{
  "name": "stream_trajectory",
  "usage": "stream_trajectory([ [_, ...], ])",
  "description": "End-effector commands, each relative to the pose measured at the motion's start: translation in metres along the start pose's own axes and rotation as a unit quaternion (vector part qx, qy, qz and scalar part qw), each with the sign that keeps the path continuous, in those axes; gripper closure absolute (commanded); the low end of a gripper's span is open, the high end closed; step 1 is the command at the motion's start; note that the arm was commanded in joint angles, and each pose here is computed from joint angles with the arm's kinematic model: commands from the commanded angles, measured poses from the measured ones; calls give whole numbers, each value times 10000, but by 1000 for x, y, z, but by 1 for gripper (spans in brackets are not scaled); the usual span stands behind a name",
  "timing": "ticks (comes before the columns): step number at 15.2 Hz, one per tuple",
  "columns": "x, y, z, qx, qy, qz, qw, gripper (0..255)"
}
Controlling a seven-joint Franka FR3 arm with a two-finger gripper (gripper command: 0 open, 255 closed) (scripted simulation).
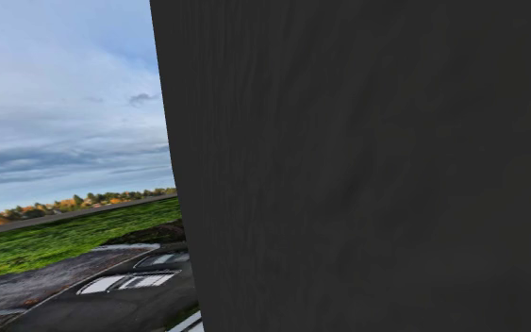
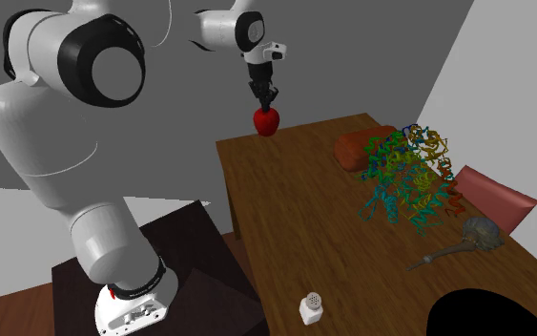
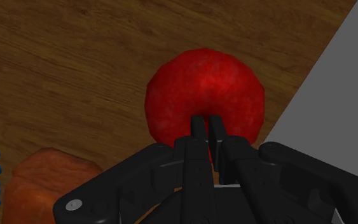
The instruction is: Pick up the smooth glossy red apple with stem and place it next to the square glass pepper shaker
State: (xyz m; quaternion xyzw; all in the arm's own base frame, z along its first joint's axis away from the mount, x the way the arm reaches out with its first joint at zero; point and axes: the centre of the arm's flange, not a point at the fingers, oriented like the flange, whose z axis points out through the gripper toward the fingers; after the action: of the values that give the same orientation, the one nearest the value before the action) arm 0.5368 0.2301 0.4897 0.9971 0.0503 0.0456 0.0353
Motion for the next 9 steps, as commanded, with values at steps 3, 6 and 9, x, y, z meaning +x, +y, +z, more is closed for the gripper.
stream_trajectory([
  [3, 1, 2, -22, 0, -2, 0, 10000, 255],
  [6, 2, 3, -37, 0, -2, 0, 10000, 255],
  [9, 3, 4, -53, 0, -2, 0, 10000, 255],
])
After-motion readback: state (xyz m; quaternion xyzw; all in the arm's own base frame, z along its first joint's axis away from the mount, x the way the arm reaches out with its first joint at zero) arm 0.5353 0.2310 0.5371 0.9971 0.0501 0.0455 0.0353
